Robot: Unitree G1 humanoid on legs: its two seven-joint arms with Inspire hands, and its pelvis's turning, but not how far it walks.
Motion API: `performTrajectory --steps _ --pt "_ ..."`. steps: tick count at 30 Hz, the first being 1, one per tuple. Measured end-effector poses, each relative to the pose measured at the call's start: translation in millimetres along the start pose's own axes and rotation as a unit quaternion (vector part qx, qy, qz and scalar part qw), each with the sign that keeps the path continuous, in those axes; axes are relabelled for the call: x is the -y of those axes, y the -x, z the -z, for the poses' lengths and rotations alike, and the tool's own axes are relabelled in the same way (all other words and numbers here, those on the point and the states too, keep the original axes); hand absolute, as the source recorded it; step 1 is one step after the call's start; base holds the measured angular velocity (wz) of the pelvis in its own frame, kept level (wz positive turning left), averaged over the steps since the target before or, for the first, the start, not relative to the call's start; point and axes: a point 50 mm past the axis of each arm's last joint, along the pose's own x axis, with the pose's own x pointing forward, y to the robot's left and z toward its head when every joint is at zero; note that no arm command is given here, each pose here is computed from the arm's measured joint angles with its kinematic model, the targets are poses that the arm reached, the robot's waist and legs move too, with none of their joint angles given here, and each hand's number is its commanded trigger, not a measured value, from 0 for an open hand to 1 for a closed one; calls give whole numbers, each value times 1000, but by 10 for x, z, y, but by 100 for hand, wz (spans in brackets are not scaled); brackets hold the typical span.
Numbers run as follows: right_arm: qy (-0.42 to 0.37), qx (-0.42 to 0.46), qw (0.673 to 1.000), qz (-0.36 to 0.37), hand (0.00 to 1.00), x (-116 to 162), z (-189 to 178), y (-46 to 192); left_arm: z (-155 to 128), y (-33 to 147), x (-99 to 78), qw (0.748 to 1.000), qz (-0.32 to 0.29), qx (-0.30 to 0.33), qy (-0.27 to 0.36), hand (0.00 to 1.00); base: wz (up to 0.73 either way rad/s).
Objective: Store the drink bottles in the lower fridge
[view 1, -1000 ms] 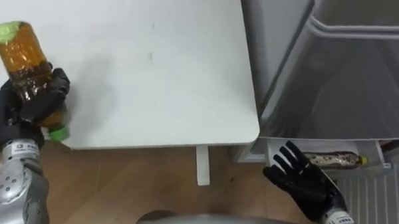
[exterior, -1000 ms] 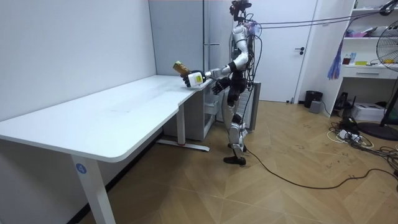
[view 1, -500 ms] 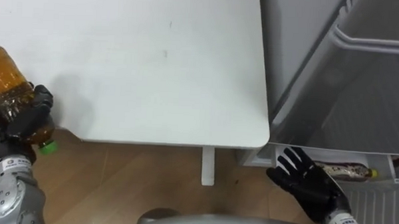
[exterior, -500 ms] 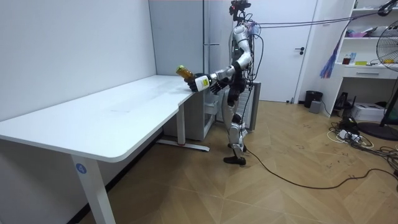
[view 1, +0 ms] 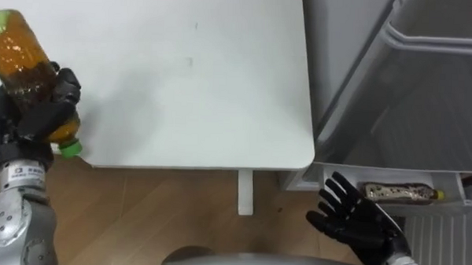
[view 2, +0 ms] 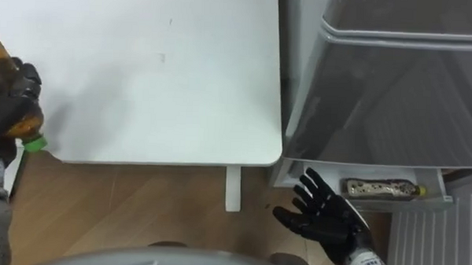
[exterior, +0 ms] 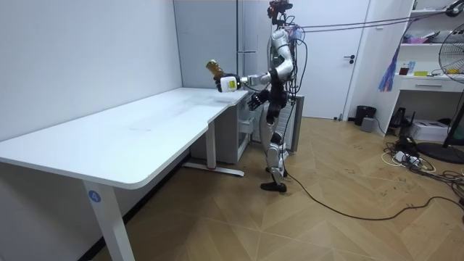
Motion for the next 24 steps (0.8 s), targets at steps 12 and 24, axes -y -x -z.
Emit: performTrajectory --steps 12,24 --pt "10 2 999 -50 0 -48 -62 -52 -77 68 655 945 315 -24 -88 100 1" --pt "17 -23 997 -76 0 -14 -182 -153 -77 229 1069 862 497 -46 -91 100 -2"
